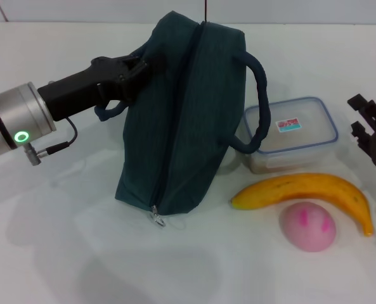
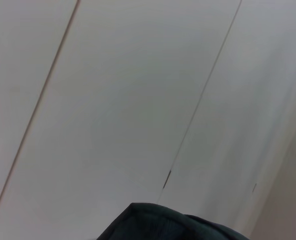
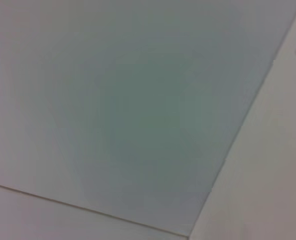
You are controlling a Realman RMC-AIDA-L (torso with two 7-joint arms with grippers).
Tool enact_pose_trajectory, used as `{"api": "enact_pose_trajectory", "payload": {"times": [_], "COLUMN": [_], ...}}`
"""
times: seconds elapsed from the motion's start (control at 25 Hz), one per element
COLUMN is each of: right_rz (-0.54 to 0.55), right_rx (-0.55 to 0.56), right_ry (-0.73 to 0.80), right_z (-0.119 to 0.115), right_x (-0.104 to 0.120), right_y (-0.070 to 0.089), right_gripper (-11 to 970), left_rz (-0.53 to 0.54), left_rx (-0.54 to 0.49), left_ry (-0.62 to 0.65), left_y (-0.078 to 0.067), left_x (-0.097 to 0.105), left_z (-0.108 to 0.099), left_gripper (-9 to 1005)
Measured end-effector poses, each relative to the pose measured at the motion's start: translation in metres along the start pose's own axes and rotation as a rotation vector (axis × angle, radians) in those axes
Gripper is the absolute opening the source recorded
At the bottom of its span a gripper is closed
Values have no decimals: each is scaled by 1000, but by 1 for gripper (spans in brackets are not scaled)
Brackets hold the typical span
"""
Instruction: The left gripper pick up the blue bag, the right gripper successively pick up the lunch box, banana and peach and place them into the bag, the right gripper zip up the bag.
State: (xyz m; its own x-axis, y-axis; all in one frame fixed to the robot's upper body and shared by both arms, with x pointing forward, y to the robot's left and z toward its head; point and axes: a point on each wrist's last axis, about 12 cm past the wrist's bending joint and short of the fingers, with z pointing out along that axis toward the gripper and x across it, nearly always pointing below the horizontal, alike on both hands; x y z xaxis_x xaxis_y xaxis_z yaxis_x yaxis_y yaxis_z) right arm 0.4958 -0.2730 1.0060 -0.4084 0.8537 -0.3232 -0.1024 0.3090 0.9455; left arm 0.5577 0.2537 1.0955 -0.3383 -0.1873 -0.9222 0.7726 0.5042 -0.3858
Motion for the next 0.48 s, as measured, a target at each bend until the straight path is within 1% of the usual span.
{"api": "enact_pose_trajectory", "payload": {"times": [0.48], "right_rz": [60], "right_rx": [30], "right_ry": [24], "right_z": [21], "right_x": [12], "right_y": [4], "right_gripper": [869], "left_rz": [36], "left_rx": [15], "left_ry": [0], "left_y": [-1], "left_x": [-3], "left_z": [4], "left_gripper": [41]}}
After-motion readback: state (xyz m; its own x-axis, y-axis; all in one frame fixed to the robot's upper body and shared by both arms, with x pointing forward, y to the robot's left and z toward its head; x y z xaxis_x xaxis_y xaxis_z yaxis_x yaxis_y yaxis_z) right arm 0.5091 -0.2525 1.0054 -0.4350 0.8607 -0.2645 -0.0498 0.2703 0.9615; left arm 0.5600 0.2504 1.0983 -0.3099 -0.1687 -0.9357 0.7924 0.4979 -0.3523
